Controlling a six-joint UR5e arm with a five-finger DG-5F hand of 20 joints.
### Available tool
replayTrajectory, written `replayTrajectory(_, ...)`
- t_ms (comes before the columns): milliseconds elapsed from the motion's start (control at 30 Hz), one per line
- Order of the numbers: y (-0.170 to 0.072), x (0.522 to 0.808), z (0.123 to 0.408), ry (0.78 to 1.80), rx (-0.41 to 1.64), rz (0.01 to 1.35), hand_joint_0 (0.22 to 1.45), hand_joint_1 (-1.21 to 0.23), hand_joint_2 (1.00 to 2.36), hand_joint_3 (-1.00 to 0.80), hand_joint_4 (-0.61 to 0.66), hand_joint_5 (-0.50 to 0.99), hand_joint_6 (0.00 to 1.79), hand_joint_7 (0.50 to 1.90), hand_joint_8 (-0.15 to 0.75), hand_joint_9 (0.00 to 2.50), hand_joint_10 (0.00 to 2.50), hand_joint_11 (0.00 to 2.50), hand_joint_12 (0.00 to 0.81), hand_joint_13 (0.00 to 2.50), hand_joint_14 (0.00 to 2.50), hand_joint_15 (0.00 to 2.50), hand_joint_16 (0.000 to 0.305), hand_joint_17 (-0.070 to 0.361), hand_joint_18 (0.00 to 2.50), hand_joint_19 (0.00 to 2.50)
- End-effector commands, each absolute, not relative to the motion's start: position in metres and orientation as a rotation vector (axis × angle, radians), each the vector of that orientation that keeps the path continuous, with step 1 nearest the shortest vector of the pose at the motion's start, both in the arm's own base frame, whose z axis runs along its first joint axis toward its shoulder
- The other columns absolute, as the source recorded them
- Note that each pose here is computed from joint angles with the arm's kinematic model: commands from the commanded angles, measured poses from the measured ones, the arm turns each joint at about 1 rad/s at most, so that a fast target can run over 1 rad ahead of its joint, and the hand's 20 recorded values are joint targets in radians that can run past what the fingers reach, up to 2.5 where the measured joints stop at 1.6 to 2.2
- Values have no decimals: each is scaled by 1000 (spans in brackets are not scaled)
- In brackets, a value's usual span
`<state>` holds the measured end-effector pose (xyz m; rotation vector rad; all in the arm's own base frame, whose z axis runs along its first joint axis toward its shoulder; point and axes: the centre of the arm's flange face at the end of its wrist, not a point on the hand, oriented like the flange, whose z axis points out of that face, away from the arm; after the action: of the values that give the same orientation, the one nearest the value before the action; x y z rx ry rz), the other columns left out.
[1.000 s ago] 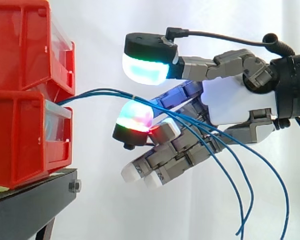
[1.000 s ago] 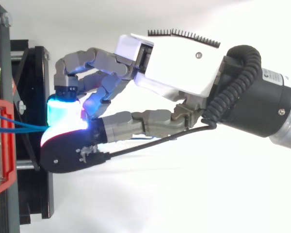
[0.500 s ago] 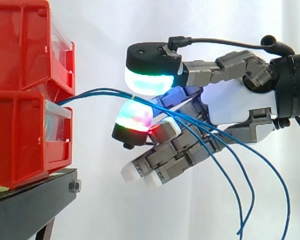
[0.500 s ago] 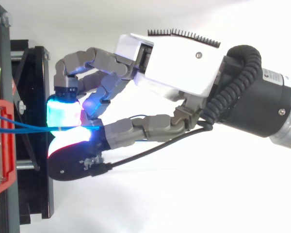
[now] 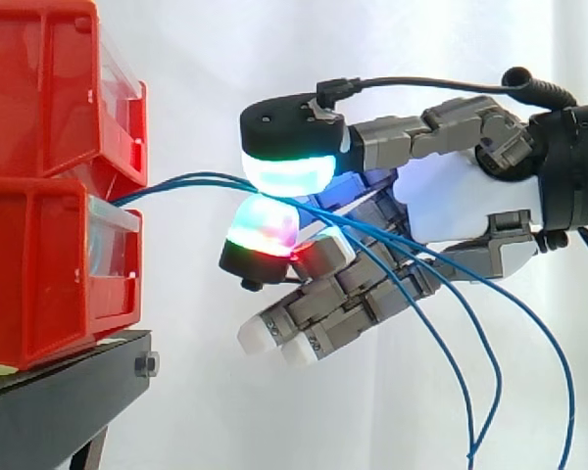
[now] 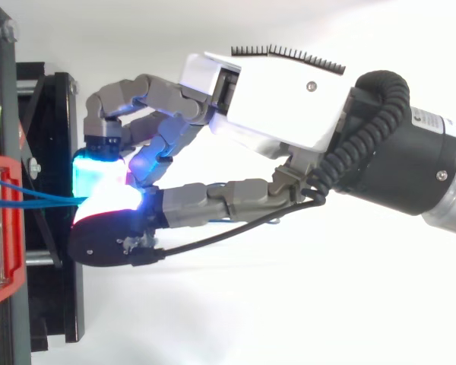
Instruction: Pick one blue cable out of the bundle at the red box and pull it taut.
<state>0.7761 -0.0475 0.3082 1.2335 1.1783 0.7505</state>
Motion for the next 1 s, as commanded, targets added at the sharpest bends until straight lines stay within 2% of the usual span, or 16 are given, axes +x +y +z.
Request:
replayTrajectory(0, -47, 776, 309, 1177, 1233, 751, 546, -727, 1028, -32, 260, -154, 860, 1386, 335, 1079, 18, 1325, 437, 645, 8, 255, 67, 150, 521, 219)
replayTrajectory(100, -47, 776, 309, 1177, 1233, 751, 551, -744, 1030, -4, 226, -153, 860, 1411, 334, 1081, 19, 1323, 437, 648, 8, 266, 67, 150, 527, 216)
replayTrajectory(333, -47, 776, 309, 1178, 1232, 750, 575, -812, 1033, 7, 233, -157, 861, 1527, 320, 1065, 19, 1344, 434, 665, 9, 286, 66, 148, 541, 215)
replayTrajectory(467, -47, 776, 311, 1180, 1233, 749, 580, -818, 1033, 15, 203, -158, 882, 1506, 315, 1072, 19, 1369, 434, 681, 9, 303, 66, 147, 558, 221)
replayTrajectory(633, -48, 775, 314, 1192, 1239, 740, 583, -809, 1033, -6, 142, -159, 882, 1481, 316, 1054, 20, 1283, 436, 666, 9, 287, 65, 147, 552, 213)
replayTrajectory(967, -50, 774, 318, 1213, 1244, 727, 616, -850, 1028, -92, 157, -175, 880, 1449, 318, 986, 21, 1254, 429, 637, 9, 278, 66, 148, 539, 181)
